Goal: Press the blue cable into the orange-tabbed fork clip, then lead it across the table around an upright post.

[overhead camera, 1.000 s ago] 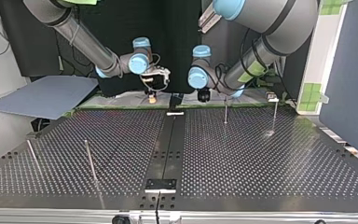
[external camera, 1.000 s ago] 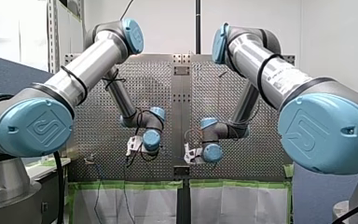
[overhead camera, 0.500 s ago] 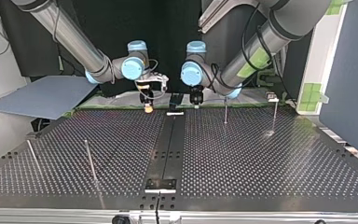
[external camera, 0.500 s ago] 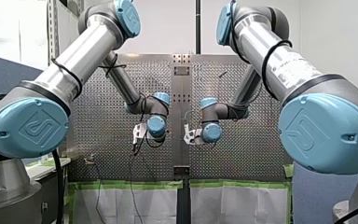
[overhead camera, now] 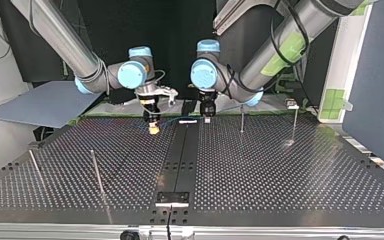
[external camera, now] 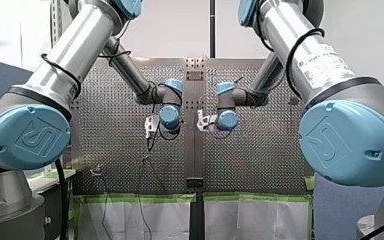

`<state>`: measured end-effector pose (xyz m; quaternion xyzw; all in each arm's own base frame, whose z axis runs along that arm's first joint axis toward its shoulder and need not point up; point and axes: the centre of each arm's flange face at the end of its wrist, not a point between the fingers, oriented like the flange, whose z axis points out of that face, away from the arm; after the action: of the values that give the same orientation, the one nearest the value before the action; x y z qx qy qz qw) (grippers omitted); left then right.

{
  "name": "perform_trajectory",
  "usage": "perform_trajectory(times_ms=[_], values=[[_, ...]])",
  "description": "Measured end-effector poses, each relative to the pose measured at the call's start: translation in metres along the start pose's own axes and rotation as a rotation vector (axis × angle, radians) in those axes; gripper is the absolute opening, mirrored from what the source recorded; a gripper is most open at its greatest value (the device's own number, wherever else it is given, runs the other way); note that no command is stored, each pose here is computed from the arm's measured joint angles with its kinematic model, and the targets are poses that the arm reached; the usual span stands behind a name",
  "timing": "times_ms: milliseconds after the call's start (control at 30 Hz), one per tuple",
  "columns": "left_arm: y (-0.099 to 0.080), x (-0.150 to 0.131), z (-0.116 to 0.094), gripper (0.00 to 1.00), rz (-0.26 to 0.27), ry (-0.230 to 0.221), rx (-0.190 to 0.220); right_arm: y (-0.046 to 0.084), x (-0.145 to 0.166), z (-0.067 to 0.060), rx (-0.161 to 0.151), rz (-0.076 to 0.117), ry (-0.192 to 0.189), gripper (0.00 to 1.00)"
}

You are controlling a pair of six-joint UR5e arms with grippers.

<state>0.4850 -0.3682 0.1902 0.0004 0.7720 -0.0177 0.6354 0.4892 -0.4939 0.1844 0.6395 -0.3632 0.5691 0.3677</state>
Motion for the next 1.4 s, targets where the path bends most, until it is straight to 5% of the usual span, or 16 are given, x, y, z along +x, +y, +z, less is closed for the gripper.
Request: perform_trajectory(times_ms=[300, 700, 1067, 1400], values=[[-0.001, -0.052, -0.015, 0.00, -0.048, -0.081, 0.013, 0.003, 0.062, -0.010, 0.010, 0.010, 0.049, 0.00], [0.001, -0.125, -0.033, 0.00, -0.131, -0.207, 0.028, 0.004, 0.165, -0.027, 0.014, 0.021, 0.164, 0.00], [-0.003, -0.167, -0.030, 0.00, -0.169, -0.273, 0.063, 0.022, 0.250, -0.053, -0.007, 0.034, 0.271, 0.00], [-0.012, -0.203, -0.029, 0.00, -0.181, -0.283, 0.080, 0.039, 0.269, -0.062, -0.034, 0.035, 0.269, 0.00]])
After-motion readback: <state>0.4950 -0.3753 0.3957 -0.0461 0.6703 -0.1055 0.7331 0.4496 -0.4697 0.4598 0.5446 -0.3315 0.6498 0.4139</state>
